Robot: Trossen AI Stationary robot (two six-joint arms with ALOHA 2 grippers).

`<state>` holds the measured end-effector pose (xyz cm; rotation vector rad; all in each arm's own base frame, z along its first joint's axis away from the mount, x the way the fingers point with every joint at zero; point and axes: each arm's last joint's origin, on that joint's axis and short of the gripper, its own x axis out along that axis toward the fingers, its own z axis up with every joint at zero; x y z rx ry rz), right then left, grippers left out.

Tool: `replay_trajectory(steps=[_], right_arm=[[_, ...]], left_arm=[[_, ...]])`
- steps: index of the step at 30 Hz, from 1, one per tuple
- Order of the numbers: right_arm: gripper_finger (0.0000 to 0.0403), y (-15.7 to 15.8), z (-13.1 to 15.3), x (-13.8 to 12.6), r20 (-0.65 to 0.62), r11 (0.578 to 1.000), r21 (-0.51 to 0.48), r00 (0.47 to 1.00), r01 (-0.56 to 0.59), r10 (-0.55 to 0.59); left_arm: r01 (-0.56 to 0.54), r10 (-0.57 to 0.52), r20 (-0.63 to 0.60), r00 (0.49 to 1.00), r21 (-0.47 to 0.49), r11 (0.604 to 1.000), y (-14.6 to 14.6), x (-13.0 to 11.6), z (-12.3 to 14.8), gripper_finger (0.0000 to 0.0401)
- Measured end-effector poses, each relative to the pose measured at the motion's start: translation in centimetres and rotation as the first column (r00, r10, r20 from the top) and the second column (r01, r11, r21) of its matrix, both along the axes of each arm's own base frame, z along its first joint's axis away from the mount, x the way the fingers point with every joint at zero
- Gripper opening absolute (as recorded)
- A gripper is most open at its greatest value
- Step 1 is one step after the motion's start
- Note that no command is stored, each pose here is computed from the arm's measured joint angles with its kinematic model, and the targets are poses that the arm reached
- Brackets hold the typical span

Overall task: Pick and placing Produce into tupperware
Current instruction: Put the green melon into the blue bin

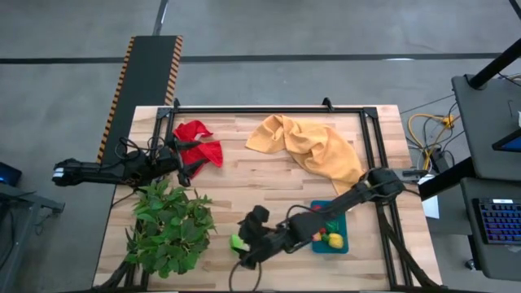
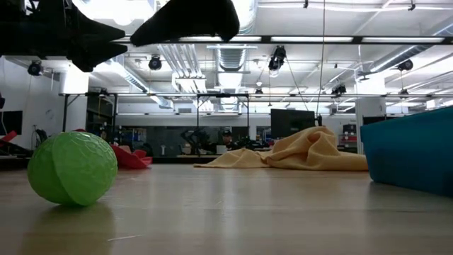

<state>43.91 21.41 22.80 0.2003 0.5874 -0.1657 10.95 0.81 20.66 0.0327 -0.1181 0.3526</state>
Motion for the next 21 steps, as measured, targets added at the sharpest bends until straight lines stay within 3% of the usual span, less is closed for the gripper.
replay_trajectory(steps=[5,14,21], right_arm=[[0.0368,-0.5,-1.0,1.3,-0.093,0.992,0.124,0.996,0.030,-0.018],[0.0368,0.4,-4.6,3.5,-0.169,0.991,0.116,0.985,0.063,-0.043],[0.0368,0.0,-6.3,3.7,-0.219,0.985,0.123,0.971,0.119,-0.090]], left_arm=[[0.000,0.000,-0.001,1.000,0.000,1.000,0.0,0.0,0.0,0.0288],[0.000,0.000,-0.003,1.000,0.000,1.000,0.0,0.0,0.0,0.0288],[0.000,0.000,-0.004,1.000,0.000,1.000,0.0,0.0,-0.1,0.0288]])
